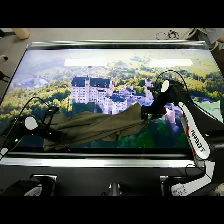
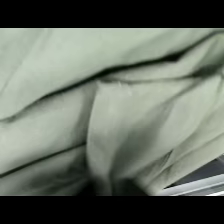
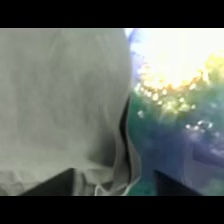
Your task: Fold the shirts.
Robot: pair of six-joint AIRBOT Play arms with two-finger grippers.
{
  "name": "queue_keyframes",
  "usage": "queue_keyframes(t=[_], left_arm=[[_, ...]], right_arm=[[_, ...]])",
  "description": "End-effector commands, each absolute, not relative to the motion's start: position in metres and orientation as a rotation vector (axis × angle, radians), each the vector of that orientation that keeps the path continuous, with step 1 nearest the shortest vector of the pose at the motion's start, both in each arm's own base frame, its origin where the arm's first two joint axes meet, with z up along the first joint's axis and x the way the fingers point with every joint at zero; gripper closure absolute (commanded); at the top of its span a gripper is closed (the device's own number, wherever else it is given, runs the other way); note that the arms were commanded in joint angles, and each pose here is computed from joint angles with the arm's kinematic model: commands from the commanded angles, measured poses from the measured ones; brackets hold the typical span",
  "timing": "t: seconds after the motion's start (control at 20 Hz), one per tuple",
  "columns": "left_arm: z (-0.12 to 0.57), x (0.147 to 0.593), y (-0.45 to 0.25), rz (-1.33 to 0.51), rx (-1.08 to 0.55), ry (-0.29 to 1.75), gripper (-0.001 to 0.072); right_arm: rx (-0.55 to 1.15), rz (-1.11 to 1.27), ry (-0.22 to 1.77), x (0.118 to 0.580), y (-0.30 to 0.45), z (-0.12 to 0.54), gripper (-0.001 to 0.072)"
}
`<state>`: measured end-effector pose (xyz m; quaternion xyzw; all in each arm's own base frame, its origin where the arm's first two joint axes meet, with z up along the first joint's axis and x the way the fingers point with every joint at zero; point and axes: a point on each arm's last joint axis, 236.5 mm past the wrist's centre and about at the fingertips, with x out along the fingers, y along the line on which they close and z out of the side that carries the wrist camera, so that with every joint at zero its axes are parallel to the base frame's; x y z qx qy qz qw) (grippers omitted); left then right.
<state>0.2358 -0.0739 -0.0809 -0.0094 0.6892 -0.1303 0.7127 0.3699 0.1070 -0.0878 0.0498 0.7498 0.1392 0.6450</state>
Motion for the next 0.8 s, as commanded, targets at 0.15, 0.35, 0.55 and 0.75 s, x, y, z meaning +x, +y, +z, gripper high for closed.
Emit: queue_keyframes(t=[0.15, 0.35, 0.55, 0.75], left_arm=[[-0.049, 0.262, -0.078, -0.304, -0.013, 1.414, 0.0679], [0.057, 0.311, -0.084, -0.323, 0.009, 1.128, 0.0683], [0.360, 0.334, -0.082, -0.308, 0.054, 0.382, 0.0683], [0.558, 0.224, -0.071, -0.308, -0.032, -0.116, 0.0682]], right_arm=[[0.219, 0.340, 1.734, 0.371, 0.126, -0.106, 0.0521], [0.119, 0.446, 1.618, 0.387, 0.128, -0.054, 0.0688], [0.028, 0.432, 0.904, 0.435, 0.124, 0.195, 0.0691], [0.042, 0.371, 0.280, 0.333, 0.100, 0.417, 0.0690]])
